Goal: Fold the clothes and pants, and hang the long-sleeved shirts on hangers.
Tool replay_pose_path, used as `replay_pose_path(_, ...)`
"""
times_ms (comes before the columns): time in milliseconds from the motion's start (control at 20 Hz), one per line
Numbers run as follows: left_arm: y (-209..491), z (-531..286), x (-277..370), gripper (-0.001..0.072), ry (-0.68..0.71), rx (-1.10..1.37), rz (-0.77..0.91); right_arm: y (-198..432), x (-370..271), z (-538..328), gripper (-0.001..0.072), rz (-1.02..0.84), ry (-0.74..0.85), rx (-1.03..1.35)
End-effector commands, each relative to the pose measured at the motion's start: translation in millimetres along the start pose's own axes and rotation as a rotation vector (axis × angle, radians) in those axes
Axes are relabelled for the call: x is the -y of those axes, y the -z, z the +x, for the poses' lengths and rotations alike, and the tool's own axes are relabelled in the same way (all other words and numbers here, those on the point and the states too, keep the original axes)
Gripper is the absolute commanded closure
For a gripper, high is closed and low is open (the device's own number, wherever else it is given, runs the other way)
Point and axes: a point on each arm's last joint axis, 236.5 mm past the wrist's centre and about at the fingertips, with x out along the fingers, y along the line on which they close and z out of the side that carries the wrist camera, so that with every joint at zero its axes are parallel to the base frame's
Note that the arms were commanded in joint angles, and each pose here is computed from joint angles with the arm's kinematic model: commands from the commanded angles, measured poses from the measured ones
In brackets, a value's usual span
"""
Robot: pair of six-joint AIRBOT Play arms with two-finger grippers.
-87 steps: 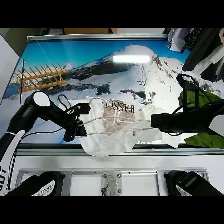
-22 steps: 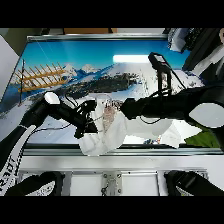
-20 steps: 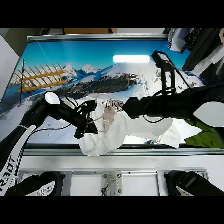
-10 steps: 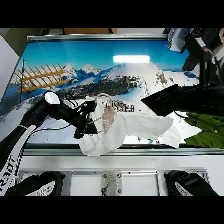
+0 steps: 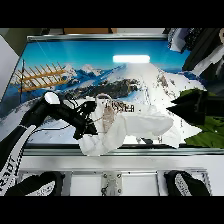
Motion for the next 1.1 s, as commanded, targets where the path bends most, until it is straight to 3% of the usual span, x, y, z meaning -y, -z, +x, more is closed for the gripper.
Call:
replay_pose_path(0, 0.1, 0.0, 2.5, 0.0691, 0.011, 0.001, -0.001, 25.7, 15.1, -5.6, 0.0242, -0.104, -0.056, 0.111)
replay_pose_path(150, 0.2, 0.0, 2.8, 0.0692, 0.013, 0.000, -0.001, 41.1, -0.9, 6.4, 0.0243, -0.200, -0.181, 0.184)
replay_pose_path(800, 0.6, 0.0, 4.4, 0.0692, 0.019, -0.002, -0.001, 74.4, -20.7, 50.2, 0.0243, -0.214, -0.466, 0.152)
replay_pose_path(1050, 0.6, 0.0, 4.4, 0.0692, 0.019, -0.001, -0.001, 76.7, -23.5, 62.8, 0.0243, -0.209, -0.500, 0.134)
